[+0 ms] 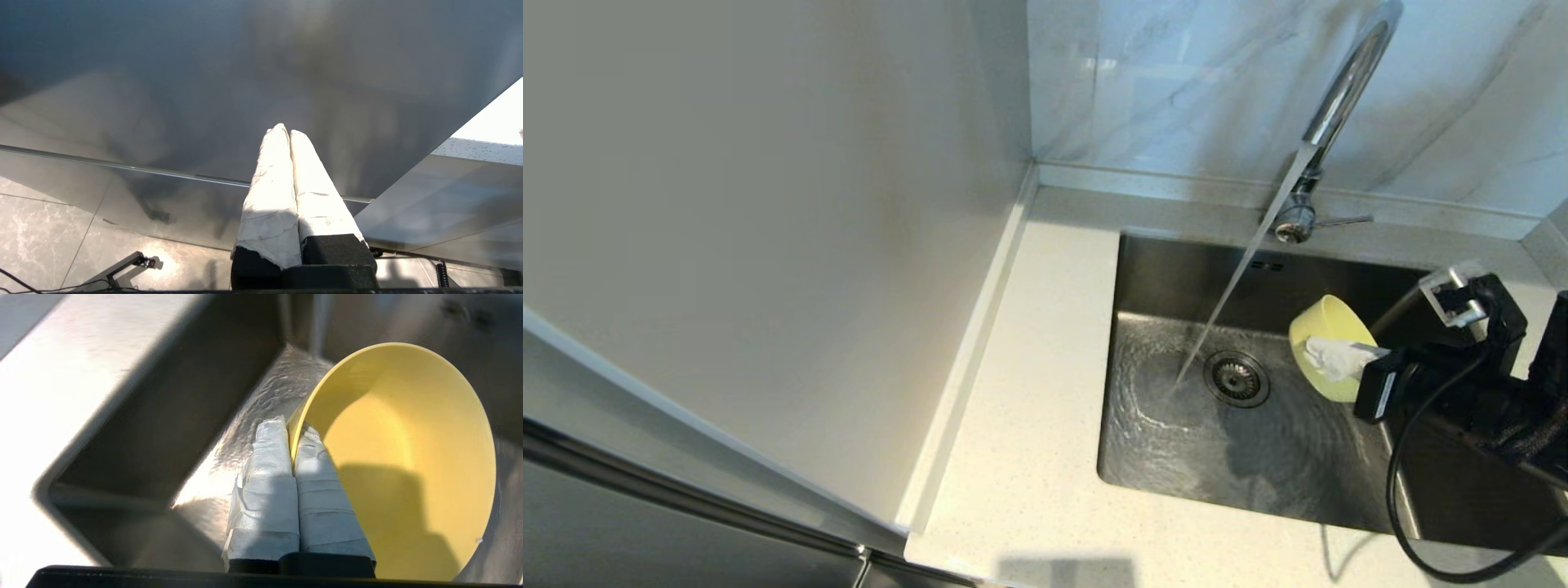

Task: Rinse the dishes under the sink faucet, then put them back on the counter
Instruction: Rinse the bowl

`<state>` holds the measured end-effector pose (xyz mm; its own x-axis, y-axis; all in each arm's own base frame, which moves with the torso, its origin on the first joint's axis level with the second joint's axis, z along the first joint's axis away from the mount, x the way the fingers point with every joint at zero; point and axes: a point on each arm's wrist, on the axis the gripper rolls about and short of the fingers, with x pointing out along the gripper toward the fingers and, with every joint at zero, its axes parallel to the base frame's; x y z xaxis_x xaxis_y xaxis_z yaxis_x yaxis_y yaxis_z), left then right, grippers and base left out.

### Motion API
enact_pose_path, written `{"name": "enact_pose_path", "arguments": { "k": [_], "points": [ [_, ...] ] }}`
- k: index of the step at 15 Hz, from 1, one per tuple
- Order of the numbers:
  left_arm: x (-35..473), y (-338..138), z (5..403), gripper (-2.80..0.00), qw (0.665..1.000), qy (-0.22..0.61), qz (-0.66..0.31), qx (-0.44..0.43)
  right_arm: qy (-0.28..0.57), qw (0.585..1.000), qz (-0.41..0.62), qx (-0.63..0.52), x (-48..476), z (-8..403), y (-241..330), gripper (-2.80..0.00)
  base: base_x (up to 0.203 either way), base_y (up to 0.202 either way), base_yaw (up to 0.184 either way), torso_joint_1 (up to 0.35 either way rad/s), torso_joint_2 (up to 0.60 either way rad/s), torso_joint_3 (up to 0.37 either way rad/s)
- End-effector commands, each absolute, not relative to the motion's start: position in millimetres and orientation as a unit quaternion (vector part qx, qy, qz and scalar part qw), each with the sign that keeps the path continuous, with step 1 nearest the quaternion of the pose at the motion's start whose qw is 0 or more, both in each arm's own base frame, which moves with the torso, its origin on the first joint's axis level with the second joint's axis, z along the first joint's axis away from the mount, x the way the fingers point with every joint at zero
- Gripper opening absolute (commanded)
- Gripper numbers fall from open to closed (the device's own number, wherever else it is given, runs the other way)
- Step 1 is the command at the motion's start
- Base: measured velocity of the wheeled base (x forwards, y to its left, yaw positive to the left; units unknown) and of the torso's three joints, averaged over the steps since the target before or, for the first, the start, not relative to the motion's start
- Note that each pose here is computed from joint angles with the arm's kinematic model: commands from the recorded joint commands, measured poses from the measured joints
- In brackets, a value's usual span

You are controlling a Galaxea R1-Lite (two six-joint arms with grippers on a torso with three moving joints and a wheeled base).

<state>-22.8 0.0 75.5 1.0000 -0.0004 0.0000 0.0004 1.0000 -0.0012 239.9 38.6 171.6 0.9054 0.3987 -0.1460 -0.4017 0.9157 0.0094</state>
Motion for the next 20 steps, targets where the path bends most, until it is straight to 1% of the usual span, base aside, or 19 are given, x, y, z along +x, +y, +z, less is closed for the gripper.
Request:
{"name": "enact_pose_path", "arguments": {
  "k": [1, 4, 7, 10, 12, 13, 17, 20],
  "points": [
    [-23, 0, 75, -2.80, 1.000, 0.000, 0.000, -0.001, 0.046, 0.972, 0.230, -0.032, 232, 178, 52, -2.80, 0.000, 0.000, 0.000, 0.000, 0.00, 0.000],
    [-23, 0, 75, -2.80, 1.000, 0.000, 0.000, -0.001, -0.001, 0.966, 0.235, -0.109, 229, 180, 75, -2.80, 0.000, 0.000, 0.000, 0.000, 0.00, 0.000],
    [-23, 0, 75, -2.80, 1.000, 0.000, 0.000, -0.001, -0.005, 0.955, 0.269, -0.126, 231, 178, 96, -2.80, 0.000, 0.000, 0.000, 0.000, 0.00, 0.000],
    [-23, 0, 76, -2.80, 1.000, 0.001, 0.000, -0.001, 0.015, 0.952, 0.278, -0.128, 241, 170, 104, -2.80, 0.000, 0.000, 0.000, 0.000, 0.00, 0.000],
    [-23, 0, 75, -2.80, 1.000, 0.000, 0.000, 0.000, 0.040, 0.949, 0.288, -0.121, 244, 166, 105, -2.80, 0.000, 0.000, 0.000, 0.000, 0.00, 0.000],
    [-23, 0, 75, -2.80, 1.000, 0.000, 0.000, -0.001, 0.045, 0.948, 0.299, -0.104, 246, 170, 107, -2.80, 0.000, 0.000, 0.000, 0.000, 0.00, 0.000],
    [-23, 0, 75, -2.80, 1.000, 0.000, 0.000, -0.001, 0.079, 0.938, 0.336, -0.024, 262, 202, 115, -2.80, 0.000, 0.000, 0.000, 0.000, 0.00, 0.000],
    [-23, 0, 75, -2.80, 1.000, 0.000, 0.000, -0.001, 0.093, 0.927, 0.364, -0.011, 276, 216, 121, -2.80, 0.000, 0.000, 0.000, 0.000, 0.00, 0.000]
  ]
}}
